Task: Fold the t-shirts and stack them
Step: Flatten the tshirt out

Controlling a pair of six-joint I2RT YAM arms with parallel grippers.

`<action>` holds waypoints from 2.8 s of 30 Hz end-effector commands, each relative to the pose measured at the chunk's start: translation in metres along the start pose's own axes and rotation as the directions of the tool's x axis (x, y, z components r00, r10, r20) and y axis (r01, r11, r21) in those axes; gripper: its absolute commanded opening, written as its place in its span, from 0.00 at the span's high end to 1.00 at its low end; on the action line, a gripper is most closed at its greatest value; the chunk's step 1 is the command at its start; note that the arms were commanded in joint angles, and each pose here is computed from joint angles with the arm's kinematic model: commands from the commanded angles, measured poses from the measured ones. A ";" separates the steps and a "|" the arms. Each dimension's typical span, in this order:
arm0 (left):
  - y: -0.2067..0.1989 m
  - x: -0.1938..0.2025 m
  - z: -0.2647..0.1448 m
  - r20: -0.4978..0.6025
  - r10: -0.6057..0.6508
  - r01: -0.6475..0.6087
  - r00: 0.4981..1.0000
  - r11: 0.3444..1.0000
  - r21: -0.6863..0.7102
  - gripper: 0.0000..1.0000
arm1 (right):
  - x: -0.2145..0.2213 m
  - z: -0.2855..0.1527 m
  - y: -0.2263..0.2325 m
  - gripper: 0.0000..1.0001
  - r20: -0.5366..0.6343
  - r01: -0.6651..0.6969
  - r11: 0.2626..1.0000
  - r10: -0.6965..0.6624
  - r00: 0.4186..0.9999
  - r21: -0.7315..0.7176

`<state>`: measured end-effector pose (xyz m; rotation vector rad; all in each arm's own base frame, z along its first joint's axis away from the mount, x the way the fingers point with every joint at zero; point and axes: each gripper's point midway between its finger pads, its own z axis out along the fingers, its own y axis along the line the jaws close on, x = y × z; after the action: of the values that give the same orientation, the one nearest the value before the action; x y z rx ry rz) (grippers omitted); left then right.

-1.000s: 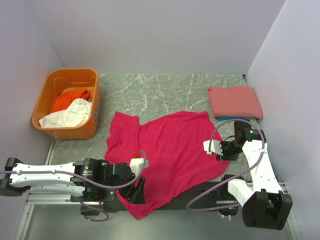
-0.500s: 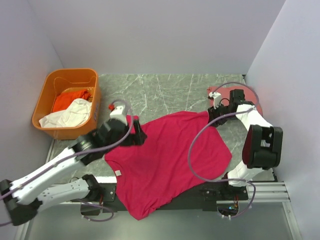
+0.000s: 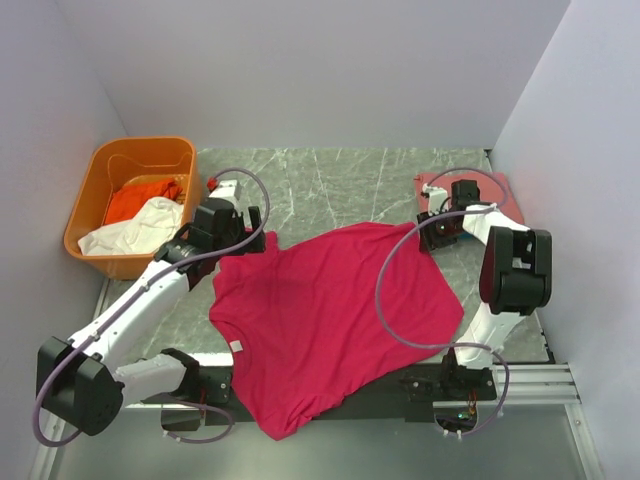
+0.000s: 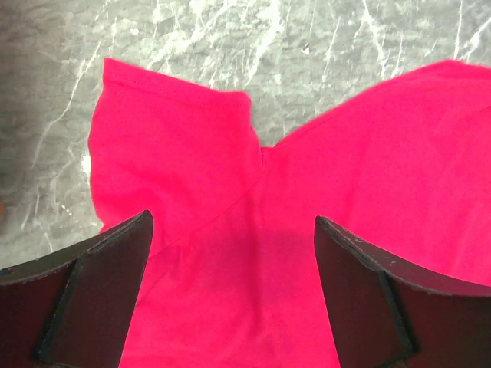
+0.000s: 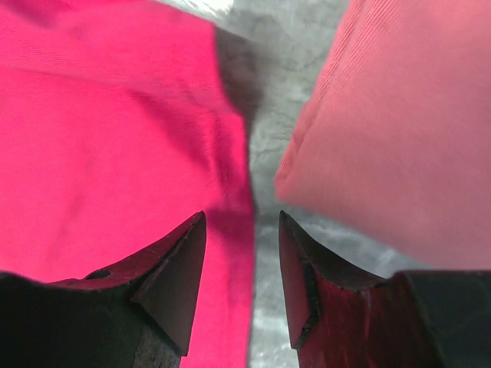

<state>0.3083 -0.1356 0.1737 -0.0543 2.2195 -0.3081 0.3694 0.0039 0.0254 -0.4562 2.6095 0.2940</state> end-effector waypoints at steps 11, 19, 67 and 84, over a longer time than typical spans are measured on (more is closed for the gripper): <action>0.020 0.000 -0.023 0.082 0.091 -0.089 0.992 0.996 -0.029 0.09 | 0.020 0.001 0.019 0.93 -0.114 0.043 0.998 -0.048 0.992 -0.044; 0.017 0.009 -0.022 0.077 0.093 -0.094 0.993 0.996 0.001 0.09 | 0.076 -0.049 0.040 1.00 -0.201 0.155 0.986 -0.163 0.966 -0.056; 0.015 0.014 -0.014 0.043 0.113 -0.114 0.993 0.993 0.018 0.13 | -0.040 -0.055 0.044 1.00 0.091 -0.041 0.977 0.061 0.994 -0.209; 0.015 0.013 -0.015 0.048 0.113 -0.114 0.992 0.993 0.016 0.13 | 0.012 -0.005 0.029 0.52 -0.110 -0.178 0.974 0.163 0.981 -0.143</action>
<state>0.2835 -0.1182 0.1607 0.0594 2.1996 -0.2547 0.3353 0.0245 0.0283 -0.3066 2.7559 0.5491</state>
